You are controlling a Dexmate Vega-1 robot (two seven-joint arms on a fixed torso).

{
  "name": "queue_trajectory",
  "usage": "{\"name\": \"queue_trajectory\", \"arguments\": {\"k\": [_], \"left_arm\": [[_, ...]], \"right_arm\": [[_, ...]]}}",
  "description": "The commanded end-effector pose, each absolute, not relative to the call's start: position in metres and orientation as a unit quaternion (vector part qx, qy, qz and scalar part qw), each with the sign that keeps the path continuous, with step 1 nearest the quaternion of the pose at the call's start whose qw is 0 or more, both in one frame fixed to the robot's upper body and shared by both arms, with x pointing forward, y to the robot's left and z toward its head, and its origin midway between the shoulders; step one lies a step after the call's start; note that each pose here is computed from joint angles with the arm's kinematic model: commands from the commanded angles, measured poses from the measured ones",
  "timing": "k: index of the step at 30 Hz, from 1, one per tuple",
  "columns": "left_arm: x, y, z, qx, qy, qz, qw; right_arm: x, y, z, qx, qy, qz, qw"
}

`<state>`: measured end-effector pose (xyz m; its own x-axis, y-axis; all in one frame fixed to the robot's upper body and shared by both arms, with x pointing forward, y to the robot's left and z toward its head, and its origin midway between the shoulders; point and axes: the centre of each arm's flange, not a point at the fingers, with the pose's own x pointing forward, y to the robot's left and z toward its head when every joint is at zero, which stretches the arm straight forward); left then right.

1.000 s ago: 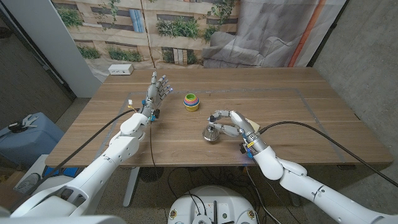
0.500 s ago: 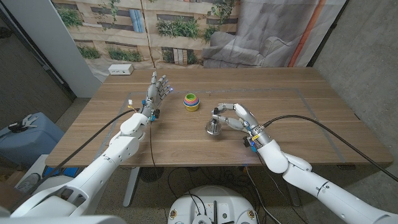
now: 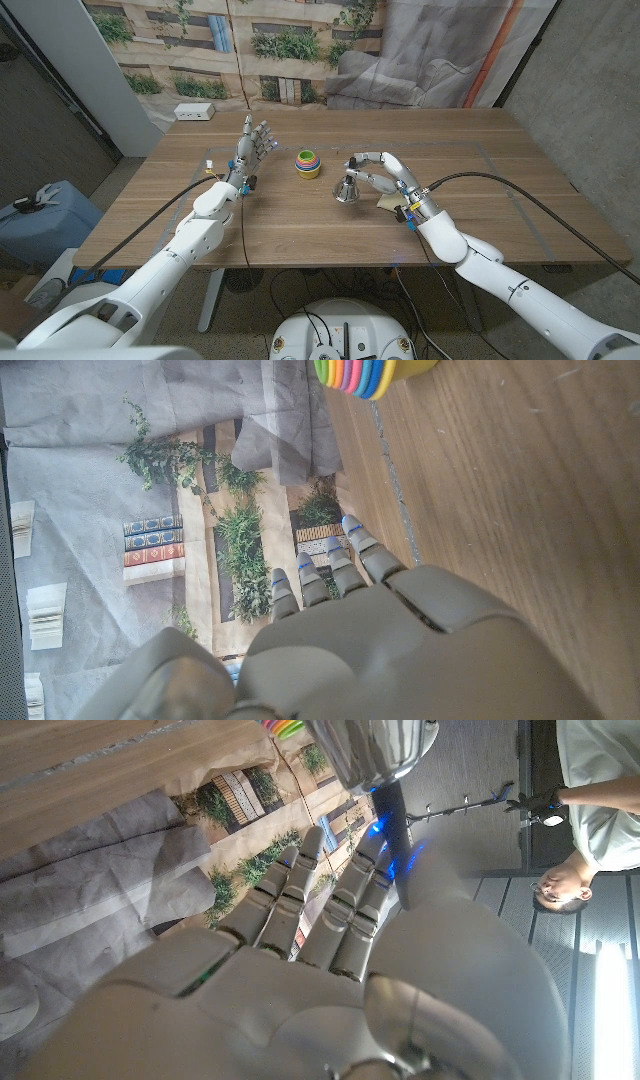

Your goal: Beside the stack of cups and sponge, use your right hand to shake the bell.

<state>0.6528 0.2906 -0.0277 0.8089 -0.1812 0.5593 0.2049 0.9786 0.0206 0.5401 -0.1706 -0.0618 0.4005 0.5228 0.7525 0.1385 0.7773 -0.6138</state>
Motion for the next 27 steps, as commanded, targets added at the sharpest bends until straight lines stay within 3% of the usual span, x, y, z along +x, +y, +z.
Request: {"name": "queue_trajectory", "arguments": {"k": [1, 27], "left_arm": [[0.653, 0.29, -0.028, -0.02, -0.292, -0.102, 0.951], [0.653, 0.29, -0.028, -0.02, -0.292, -0.102, 0.951]], "right_arm": [[0.555, -0.181, -0.041, -0.294, -0.521, 0.121, 0.792], [0.589, -0.192, -0.031, -0.248, -0.437, 0.126, 0.855]]}}
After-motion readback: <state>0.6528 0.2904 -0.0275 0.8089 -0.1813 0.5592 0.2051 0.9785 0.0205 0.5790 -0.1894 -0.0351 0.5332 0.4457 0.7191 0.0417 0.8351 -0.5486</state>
